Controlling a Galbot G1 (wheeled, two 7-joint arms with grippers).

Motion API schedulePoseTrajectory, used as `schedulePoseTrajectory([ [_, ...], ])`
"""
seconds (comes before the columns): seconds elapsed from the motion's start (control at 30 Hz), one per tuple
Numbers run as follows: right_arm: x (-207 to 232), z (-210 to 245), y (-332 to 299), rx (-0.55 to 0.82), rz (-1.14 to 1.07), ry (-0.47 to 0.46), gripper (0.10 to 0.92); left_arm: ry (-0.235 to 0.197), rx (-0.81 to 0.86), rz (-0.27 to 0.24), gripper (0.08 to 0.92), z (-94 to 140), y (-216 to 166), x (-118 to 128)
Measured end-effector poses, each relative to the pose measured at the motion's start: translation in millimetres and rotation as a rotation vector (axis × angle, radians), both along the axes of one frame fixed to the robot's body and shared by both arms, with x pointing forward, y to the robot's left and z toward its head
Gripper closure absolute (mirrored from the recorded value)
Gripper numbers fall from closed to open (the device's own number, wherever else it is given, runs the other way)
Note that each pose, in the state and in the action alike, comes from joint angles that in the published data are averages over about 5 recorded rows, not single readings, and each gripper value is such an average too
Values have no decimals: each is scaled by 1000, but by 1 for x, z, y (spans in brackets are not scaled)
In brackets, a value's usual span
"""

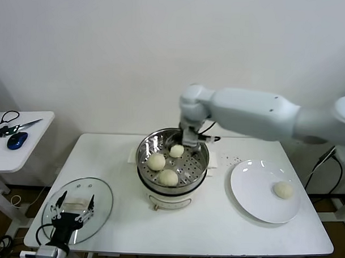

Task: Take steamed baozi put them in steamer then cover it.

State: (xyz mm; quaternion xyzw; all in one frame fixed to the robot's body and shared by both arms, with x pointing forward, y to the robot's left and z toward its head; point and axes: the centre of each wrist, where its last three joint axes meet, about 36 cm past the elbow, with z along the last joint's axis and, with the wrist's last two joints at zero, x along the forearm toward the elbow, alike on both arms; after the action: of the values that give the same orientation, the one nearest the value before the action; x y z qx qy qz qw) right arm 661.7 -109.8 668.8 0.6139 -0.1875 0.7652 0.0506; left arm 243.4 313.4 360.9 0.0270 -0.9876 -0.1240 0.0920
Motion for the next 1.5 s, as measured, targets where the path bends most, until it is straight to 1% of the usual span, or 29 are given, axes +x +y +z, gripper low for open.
schedulePoseTrajectory([
  [0.13, 8, 7, -55, 75, -244, -1, 200, -4, -2, -5, 177, 1, -2, 2],
  [0.3, 10, 3, -132, 142, -540, 32, 200, -10, -3, -7, 177, 3, -4, 5],
  [0.47, 3, -27, -206, 192, -770, 93, 200, -13, 2, -6, 177, 5, -4, 6],
  [0.6, -7, -59, -255, 215, -902, 139, 200, -14, 5, -4, 177, 6, -4, 6],
  [0.77, -21, -99, -299, 210, -1001, 172, 200, -12, 9, -2, 177, 6, -5, 4],
  [1.1, -42, -157, -368, 140, -1130, 188, 200, -3, 16, 7, 177, 6, -3, -1],
  [1.27, -49, -176, -389, 106, -1163, 187, 200, 4, 17, 11, 177, 4, -3, -3],
  [1.5, -46, -191, -404, 87, -1191, 185, 200, 10, 20, 14, 177, 2, -3, -3],
])
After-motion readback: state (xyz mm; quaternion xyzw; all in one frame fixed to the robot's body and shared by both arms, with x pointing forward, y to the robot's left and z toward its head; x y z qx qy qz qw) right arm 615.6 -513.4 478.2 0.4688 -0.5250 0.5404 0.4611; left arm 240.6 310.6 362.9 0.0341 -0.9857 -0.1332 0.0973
